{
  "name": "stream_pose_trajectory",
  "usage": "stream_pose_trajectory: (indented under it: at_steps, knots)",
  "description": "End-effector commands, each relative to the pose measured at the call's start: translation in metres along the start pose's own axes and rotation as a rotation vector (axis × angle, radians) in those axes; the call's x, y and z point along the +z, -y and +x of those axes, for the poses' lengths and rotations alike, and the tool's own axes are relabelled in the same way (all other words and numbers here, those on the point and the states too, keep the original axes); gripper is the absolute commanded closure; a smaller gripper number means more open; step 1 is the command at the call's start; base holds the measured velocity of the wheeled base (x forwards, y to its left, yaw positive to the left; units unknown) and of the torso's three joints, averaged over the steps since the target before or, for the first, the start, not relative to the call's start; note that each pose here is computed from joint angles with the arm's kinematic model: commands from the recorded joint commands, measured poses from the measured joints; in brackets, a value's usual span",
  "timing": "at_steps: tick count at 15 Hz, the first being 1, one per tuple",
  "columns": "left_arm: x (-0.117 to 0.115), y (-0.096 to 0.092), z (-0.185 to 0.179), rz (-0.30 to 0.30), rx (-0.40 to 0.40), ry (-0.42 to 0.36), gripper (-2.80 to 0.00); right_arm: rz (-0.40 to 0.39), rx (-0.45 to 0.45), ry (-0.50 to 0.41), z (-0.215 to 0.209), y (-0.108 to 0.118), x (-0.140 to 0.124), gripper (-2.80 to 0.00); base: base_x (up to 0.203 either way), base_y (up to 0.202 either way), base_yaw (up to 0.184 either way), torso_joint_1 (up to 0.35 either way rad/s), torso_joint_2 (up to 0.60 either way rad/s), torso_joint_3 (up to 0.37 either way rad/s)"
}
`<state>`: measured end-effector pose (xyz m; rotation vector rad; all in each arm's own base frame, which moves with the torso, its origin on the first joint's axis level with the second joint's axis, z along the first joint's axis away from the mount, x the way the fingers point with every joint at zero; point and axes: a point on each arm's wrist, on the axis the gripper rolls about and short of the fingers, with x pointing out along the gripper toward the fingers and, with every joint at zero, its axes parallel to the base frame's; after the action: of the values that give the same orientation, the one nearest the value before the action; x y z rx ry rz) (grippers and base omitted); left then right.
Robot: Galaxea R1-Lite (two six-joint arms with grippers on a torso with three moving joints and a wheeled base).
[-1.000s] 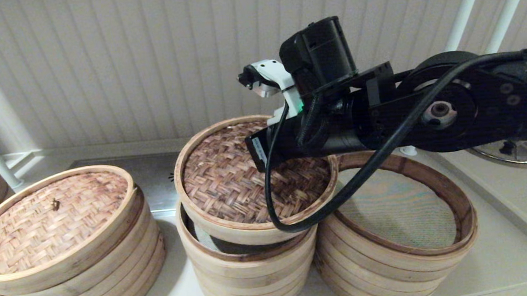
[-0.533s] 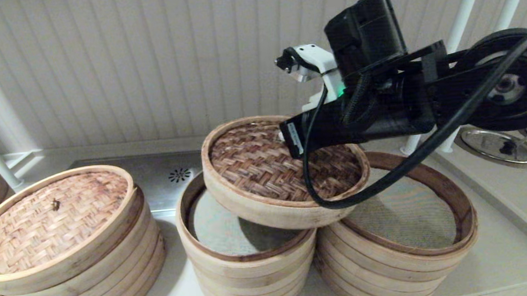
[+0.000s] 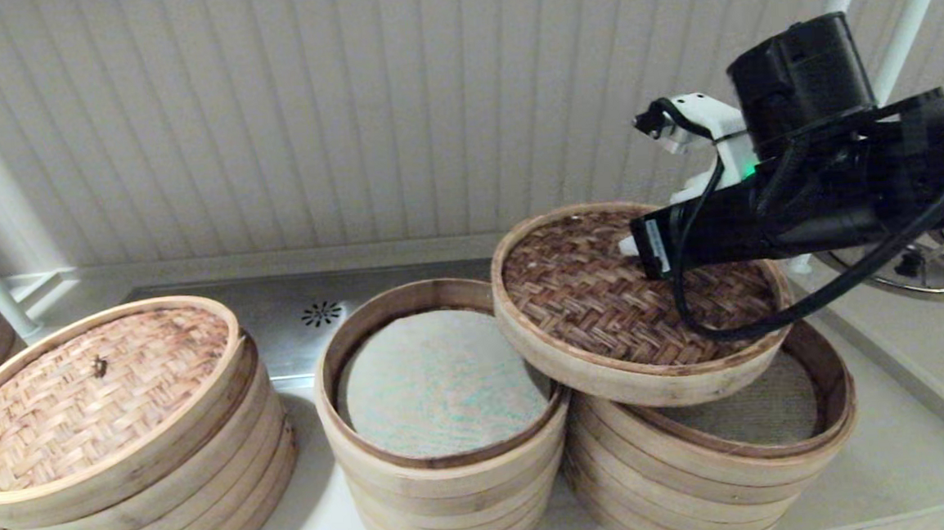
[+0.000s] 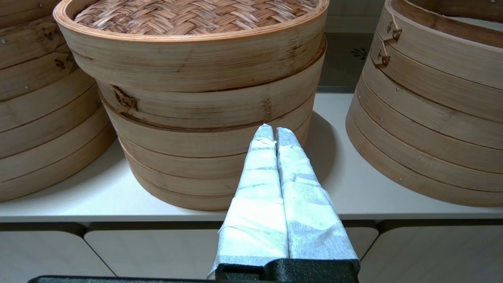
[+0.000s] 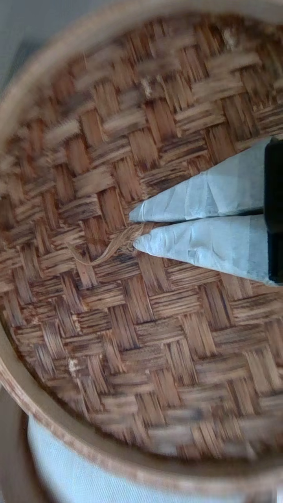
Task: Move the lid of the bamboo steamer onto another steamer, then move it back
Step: Put the steamer
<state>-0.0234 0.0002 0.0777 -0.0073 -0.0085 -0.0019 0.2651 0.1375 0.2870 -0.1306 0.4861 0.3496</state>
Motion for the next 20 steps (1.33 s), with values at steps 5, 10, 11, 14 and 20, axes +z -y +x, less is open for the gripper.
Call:
stream_pose_trajectory:
  at_steps: [5,10,11,14,20]
  knots:
    - [0.000,0.000,0.000,0.000,0.000,0.001,0.00,0.055,-0.073,-0.024,-0.023,0.035,-0.019,0.00,0.000,0.000,0.000,0.000,0.00,0.000]
    - [0.000,0.000,0.000,0.000,0.000,0.001,0.00,0.093,-0.078,-0.037,-0.036,0.054,-0.038,0.00,0.000,0.000,0.000,0.000,0.00,0.000]
    - [0.000,0.000,0.000,0.000,0.000,0.001,0.00,0.094,-0.074,-0.041,-0.035,0.055,-0.043,0.00,0.000,0.000,0.000,0.000,0.00,0.000]
    - [0.000,0.000,0.000,0.000,0.000,0.001,0.00,0.093,-0.071,-0.037,-0.027,0.054,-0.052,0.00,0.000,0.000,0.000,0.000,0.00,0.000]
    - [0.000,0.000,0.000,0.000,0.000,0.001,0.00,0.093,-0.061,-0.039,-0.019,0.053,-0.066,0.00,0.000,0.000,0.000,0.000,0.00,0.000]
